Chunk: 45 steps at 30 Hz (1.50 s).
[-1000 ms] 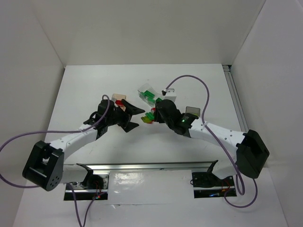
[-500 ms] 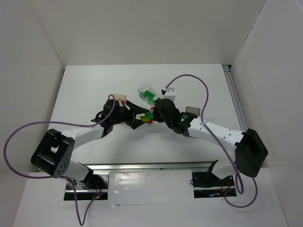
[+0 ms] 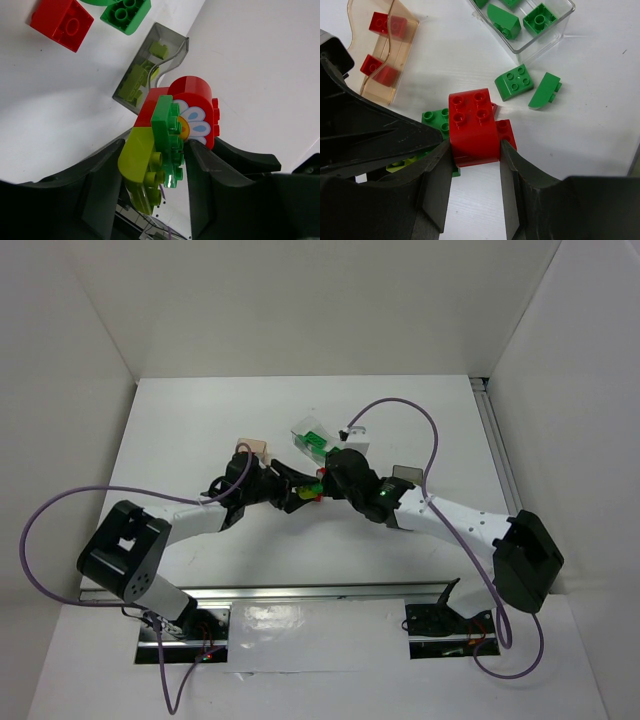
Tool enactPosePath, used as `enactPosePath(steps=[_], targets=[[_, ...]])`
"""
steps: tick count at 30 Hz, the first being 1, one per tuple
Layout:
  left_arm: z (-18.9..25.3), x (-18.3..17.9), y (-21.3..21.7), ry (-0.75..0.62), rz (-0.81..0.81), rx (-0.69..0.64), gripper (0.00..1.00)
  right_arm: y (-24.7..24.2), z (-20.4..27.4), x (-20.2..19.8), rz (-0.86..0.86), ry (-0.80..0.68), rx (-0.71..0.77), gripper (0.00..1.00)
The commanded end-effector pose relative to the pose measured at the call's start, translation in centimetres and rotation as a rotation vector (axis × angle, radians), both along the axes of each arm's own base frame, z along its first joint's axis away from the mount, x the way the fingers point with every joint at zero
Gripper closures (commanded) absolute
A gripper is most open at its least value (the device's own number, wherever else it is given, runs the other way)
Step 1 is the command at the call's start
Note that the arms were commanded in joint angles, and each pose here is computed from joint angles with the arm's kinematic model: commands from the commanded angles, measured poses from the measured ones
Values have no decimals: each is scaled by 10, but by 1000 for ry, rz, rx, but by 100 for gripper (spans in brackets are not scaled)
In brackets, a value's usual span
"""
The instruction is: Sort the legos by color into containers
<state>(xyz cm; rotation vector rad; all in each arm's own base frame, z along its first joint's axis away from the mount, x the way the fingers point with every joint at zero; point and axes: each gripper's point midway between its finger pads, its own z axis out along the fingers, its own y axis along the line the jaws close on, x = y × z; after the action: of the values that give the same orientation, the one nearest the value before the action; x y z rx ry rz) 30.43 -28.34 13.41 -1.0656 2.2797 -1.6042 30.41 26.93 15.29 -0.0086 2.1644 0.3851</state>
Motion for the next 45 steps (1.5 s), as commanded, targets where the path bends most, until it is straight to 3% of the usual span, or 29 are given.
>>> enactPosePath(steps=[1, 6, 13, 20, 33, 36, 38, 40, 43, 44, 45], targets=[[14, 7, -7, -32, 3, -43, 41, 13, 31, 15, -17, -64, 84, 76], [13, 9, -8, -24, 3, -39, 70, 15, 30, 14, -9, -60, 88, 76], [1, 6, -6, 12, -1, -11, 100, 12, 47, 22, -54, -95, 99, 76], [-3, 3, -5, 21, -1, -6, 100, 18, 76, 34, -80, -151, 140, 76], [21, 27, 41, -67, 72, 109, 100, -10, 16, 19, -101, -58, -30, 76], [22, 32, 51, -86, 75, 179, 100, -10, 12, 17, -96, -46, -25, 76], [35, 46, 53, -182, 23, 269, 100, -8, 7, 13, -69, -33, -35, 76], [-2, 45, 63, -115, -75, 445, 100, -10, 3, 12, -63, -29, -51, 76], [-13, 48, 53, -111, -153, 563, 100, -10, -1, 10, -55, -19, -55, 76], [-25, 45, 59, -96, -160, 627, 99, -15, 2, 13, -62, -27, -55, 76], [-24, 44, 55, -109, -169, 649, 90, -13, 2, 12, -54, -22, -51, 76]])
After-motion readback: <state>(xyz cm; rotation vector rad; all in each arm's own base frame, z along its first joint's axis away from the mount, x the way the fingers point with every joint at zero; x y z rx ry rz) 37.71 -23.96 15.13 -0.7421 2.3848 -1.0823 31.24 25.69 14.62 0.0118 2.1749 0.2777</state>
